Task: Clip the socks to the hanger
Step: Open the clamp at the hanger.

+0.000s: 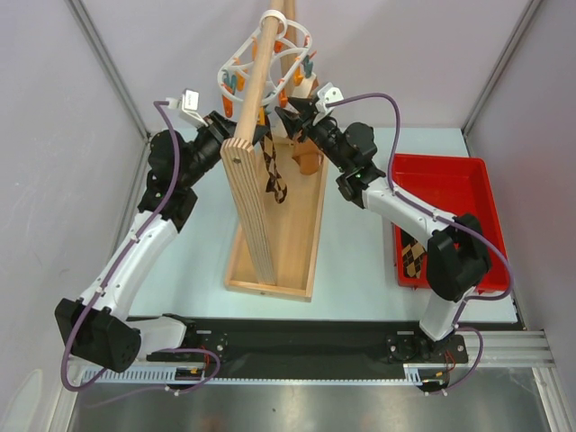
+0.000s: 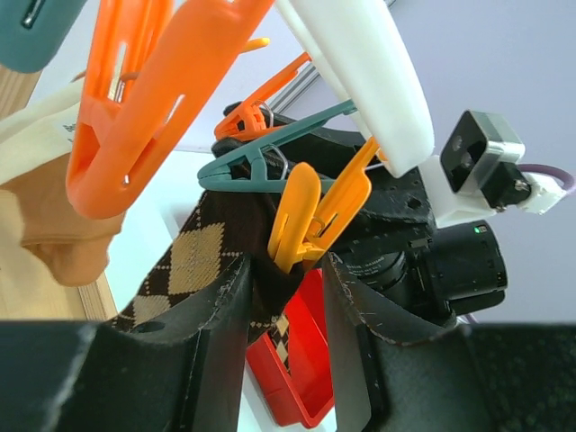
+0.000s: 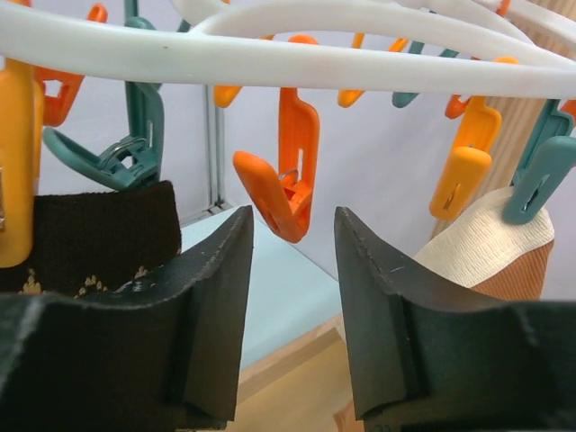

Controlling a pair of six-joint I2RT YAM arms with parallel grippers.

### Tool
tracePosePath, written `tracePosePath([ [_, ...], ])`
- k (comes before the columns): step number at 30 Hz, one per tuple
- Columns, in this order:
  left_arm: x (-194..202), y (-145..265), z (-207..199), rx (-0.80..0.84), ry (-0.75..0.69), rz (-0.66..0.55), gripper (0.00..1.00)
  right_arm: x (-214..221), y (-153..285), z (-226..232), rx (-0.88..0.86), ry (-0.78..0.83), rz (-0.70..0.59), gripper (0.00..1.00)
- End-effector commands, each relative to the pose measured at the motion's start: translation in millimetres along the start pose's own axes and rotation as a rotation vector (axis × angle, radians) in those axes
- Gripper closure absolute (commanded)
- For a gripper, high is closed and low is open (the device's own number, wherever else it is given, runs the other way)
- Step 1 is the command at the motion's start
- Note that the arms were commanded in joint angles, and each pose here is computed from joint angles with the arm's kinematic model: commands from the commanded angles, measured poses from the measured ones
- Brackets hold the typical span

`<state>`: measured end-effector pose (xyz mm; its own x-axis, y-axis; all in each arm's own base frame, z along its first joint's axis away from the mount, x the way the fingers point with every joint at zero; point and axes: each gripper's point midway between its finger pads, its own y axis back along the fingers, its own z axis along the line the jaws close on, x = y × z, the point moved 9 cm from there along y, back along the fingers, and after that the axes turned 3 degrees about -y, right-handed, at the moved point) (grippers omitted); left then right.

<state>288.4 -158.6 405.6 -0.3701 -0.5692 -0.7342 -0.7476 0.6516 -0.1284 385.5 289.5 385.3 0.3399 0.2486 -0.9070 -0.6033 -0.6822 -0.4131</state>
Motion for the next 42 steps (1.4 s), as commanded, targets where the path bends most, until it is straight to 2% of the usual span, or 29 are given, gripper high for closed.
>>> tracePosePath([
  [1, -8.2, 9.2, -9.5, 0.031, -0.047, -0.025, 0.59, -25.0, -7.6, -2.7, 0.056, 0.031, -0.128, 0.55],
  [7, -7.8, 10.3, -9.3, 0.032, -0.047, -0.026, 0.59, -28.1, -9.6, 3.0, 0.047, 0.022, -0.158, 0.59],
  [20, -6.1, 15.3, -11.0, 0.031, -0.049, -0.016, 0.59, -29.0, -3.9, 6.0, 0.048, -0.007, -0.117, 0.92],
  [24, -2.6, 26.2, -10.3, 0.0, -0.094, 0.005, 0.59, -55.4, 0.9, 8.0, 0.039, -0.012, -0.123, 0.97],
  [26, 1.1, 35.8, -8.8, -0.04, -0.113, 0.018, 0.56, -57.4, 1.0, 7.7, 0.031, -0.012, -0.047, 0.99],
  [30, 6.5, 46.1, -2.9, -0.096, -0.159, 0.032, 0.51, -81.3, 2.6, 3.8, 0.024, -0.012, -0.063, 0.94],
  [31, 7.7, 48.0, -1.5, -0.111, -0.163, 0.035, 0.48, -78.7, 2.4, 0.4, 0.013, -0.017, -0.04, 0.91],
  [34, 9.0, 51.1, -0.1, -0.125, -0.173, 0.034, 0.46, -80.4, 0.8, -4.1, 0.02, -0.015, -0.046, 0.82],
  [36, 7.6, 49.3, -2.5, -0.103, -0.168, 0.029, 0.45, -79.9, -0.6, -6.2, 0.024, -0.02, -0.054, 0.81],
  [40, 5.4, 43.1, -4.4, -0.063, -0.184, 0.038, 0.38, -77.2, -3.8, -11.1, 0.038, -0.044, -0.076, 0.85],
  [42, -1.0, 40.1, -7.3, -0.05, -0.237, 0.034, 0.37, -77.9, -4.2, -11.3, 0.027, -0.046, -0.073, 0.87],
])
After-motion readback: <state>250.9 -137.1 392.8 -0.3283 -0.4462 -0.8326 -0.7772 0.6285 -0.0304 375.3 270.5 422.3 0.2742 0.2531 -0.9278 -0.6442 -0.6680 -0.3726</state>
